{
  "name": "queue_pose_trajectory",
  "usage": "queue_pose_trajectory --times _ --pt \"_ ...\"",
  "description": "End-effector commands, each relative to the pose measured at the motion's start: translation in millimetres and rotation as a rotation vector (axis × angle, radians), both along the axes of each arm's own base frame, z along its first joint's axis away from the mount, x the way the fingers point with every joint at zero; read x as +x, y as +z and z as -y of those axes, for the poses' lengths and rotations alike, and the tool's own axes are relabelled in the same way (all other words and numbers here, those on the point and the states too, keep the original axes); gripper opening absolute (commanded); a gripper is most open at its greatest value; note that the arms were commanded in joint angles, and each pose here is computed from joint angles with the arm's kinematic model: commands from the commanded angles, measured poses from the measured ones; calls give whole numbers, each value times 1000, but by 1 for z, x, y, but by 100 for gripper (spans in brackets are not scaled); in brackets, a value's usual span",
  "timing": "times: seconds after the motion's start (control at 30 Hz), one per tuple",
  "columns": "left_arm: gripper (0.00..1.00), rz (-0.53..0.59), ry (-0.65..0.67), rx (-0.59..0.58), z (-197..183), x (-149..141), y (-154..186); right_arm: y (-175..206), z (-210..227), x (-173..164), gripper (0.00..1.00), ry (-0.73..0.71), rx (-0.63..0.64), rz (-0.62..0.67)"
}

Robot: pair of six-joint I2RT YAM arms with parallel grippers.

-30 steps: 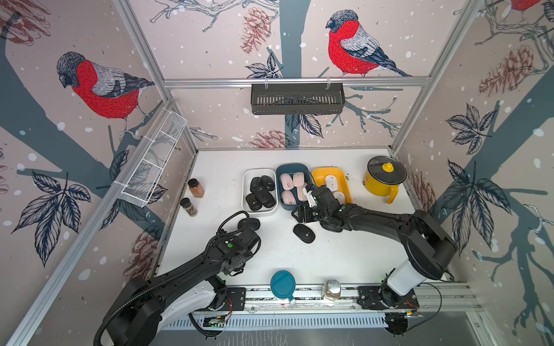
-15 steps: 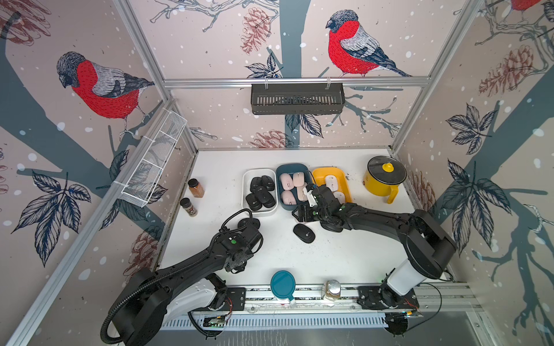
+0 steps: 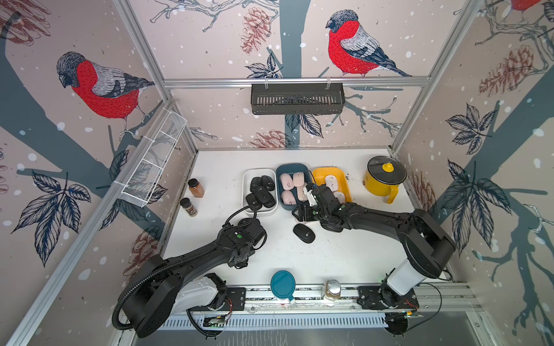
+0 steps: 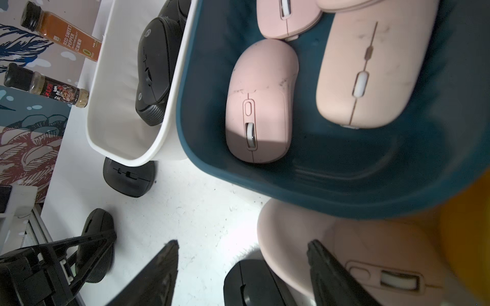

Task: Place the mice by color into the storage box
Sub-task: Pick up the mouse from the center of the board, then place the mouse in the storage box.

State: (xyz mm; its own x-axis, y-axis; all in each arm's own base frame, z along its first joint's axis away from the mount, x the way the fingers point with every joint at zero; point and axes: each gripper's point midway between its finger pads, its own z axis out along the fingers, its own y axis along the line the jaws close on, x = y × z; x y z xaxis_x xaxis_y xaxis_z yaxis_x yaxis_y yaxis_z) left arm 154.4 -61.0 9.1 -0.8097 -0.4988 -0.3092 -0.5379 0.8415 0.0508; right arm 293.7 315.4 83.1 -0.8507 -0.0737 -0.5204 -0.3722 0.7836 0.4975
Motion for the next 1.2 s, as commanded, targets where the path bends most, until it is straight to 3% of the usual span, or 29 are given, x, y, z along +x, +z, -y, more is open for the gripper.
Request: queue_pose_trajectory --times 0.0,0.67,0.97,1.17 --pt "56 -59 -13 -10 -1 -12 -5 0 -1 0 77 -9 3 -13" --pt "54 140 -18 -24 11 30 51 7 1 2 77 -21 6 -3" --pt "54 279 -78 46 13 76 109 16 8 5 77 -39 4 15" --pt "54 336 -108 29 20 112 132 21 14 7 77 -52 2 25"
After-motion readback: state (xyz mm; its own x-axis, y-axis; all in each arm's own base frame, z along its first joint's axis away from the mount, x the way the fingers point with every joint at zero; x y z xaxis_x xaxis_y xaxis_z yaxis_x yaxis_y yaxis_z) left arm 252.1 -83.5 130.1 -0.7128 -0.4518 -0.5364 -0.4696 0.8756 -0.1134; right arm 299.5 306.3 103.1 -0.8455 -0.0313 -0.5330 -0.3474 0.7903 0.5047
